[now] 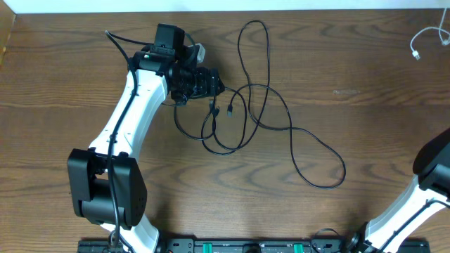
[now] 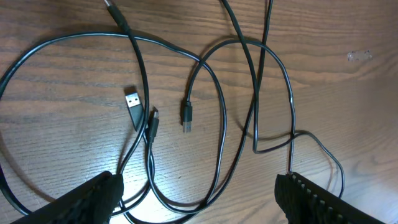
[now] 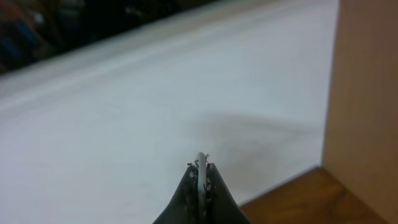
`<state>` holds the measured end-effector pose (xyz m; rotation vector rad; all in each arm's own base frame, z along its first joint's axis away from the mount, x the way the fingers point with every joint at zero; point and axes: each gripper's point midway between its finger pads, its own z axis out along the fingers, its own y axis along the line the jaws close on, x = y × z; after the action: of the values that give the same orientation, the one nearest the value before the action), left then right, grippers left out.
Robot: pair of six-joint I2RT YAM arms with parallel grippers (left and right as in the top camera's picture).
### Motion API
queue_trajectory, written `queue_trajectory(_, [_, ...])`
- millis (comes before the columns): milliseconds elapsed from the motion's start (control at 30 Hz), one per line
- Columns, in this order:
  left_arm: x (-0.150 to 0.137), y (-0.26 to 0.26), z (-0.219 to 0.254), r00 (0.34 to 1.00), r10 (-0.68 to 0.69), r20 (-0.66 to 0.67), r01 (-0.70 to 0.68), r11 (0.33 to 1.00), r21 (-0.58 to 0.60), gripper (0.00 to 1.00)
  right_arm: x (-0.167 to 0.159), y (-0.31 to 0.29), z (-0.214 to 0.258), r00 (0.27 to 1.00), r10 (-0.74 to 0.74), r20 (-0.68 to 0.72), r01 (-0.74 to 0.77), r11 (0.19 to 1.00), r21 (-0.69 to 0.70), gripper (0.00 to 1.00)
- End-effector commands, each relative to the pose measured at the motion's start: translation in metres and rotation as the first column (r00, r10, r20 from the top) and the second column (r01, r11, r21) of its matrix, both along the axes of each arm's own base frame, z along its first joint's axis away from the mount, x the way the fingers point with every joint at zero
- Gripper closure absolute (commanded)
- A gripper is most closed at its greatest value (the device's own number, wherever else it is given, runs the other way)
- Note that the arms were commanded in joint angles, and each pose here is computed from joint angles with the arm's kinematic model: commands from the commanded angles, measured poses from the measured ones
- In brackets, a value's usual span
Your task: Untangle cables
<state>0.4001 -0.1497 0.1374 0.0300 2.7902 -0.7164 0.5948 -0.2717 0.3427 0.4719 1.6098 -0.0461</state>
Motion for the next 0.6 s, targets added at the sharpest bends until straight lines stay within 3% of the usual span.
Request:
queue_trajectory(0, [0.001,0.003,0.003,1.000,-0.006,0.021,0.006,1.000,0.014,0.17,0.012,-0.009,-0.036,0.999,0.010,-0.040,-0.009,1.000,0.027,0.99])
queue_trajectory(333, [0.002,0.003,0.003,1.000,-0.006,0.023,0.006,1.000,0.014,0.17,0.030,-0.038,-0.174,0.970,-0.081,-0.227,0.100,0.993,0.070,0.99])
queue_trajectory(367, [0.002,0.003,0.003,1.000,-0.006,0.024,0.006,1.000,0.014,0.17,0.031,-0.039,-0.182,0.968,-0.083,-0.238,0.104,0.992,0.078,0.92])
queue_trajectory(400, [0.002,0.003,0.003,1.000,-0.006,0.024,0.006,1.000,0.014,0.17,0.031,-0.039,-0.193,0.964,-0.081,-0.254,0.106,0.991,0.084,0.69])
queue_trajectory(433, [0.002,0.003,0.003,1.000,-0.006,0.024,0.006,1.000,0.014,0.17,0.030,-0.039,-0.199,0.960,-0.082,-0.266,0.109,0.990,0.088,0.32])
queue_trajectory(467, [0.002,0.003,0.003,1.000,-0.006,0.025,0.006,1.000,0.014,0.17,0.030,-0.040,-0.203,0.958,-0.085,-0.274,0.113,0.990,0.090,0.05])
queue_trajectory(567, [0.002,0.003,0.003,1.000,-0.006,0.028,0.006,1.000,0.013,0.17,0.027,-0.041,-0.205,0.954,-0.089,-0.287,0.120,0.988,0.093,0.01])
